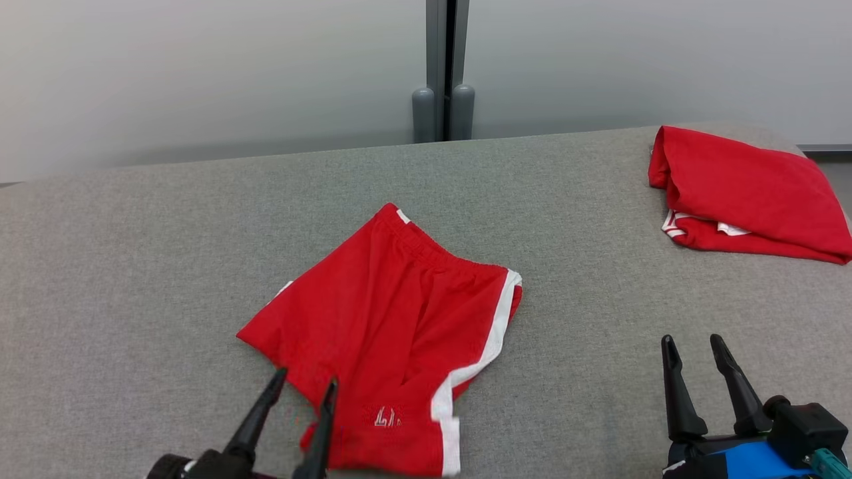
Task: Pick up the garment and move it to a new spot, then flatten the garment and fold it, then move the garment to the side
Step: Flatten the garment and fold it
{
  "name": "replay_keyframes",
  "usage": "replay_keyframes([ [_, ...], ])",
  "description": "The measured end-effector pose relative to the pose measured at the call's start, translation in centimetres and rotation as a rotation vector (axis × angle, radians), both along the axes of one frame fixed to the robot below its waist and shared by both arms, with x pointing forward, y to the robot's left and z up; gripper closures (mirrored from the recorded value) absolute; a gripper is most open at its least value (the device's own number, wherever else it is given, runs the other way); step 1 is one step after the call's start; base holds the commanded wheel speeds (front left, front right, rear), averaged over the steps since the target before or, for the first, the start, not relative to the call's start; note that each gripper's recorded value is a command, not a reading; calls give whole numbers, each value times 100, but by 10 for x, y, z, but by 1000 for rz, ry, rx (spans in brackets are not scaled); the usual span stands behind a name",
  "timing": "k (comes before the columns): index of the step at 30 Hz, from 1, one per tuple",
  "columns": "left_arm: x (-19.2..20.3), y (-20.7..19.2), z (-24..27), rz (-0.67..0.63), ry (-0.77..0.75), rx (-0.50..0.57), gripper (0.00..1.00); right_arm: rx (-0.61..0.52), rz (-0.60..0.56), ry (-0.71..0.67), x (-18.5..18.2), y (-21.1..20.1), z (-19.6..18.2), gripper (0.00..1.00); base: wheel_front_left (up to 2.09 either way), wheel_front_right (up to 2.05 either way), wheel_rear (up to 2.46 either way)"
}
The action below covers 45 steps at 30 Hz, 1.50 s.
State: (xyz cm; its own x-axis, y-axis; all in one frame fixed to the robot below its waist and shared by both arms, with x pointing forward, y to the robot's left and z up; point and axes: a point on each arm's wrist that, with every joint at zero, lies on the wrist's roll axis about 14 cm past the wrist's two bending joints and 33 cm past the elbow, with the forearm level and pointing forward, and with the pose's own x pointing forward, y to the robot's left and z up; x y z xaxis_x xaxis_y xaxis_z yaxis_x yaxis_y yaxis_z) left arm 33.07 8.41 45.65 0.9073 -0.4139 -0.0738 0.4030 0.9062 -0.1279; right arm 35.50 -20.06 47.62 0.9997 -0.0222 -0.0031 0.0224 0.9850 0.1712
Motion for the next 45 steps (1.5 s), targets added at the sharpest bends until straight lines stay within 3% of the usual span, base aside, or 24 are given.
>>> replay_keyframes([
  [6, 38, 24, 32, 90, -113, -4, 0, -1, -8, 6, -2, -2, -2, 0, 0, 0, 0],
  [13, 73, 39, 32, 135, -127, 26, 0, -4, -31, 27, -4, -9, -8, 0, 0, 0, 0],
  [21, 89, 54, -16, 172, 15, 74, 0, -7, -52, 42, -3, -16, -12, 0, 0, 0, 0],
  [32, 73, 51, -85, 153, 259, 111, 0, -8, -59, 51, -5, -18, -14, 0, 0, 0, 0],
  [39, 76, 51, -96, 148, 312, 118, 0, -11, -54, 50, -3, -17, -14, 0, 0, 0, 0],
  [44, 74, 44, -114, 96, 396, 181, 0, -15, -49, 52, -2, -16, -15, 0, 0, 0, 0],
  [45, 76, 42, -114, 93, 400, 181, 13, -16, -51, 52, -2, -16, -15, 0, 0, 0, 0],
])
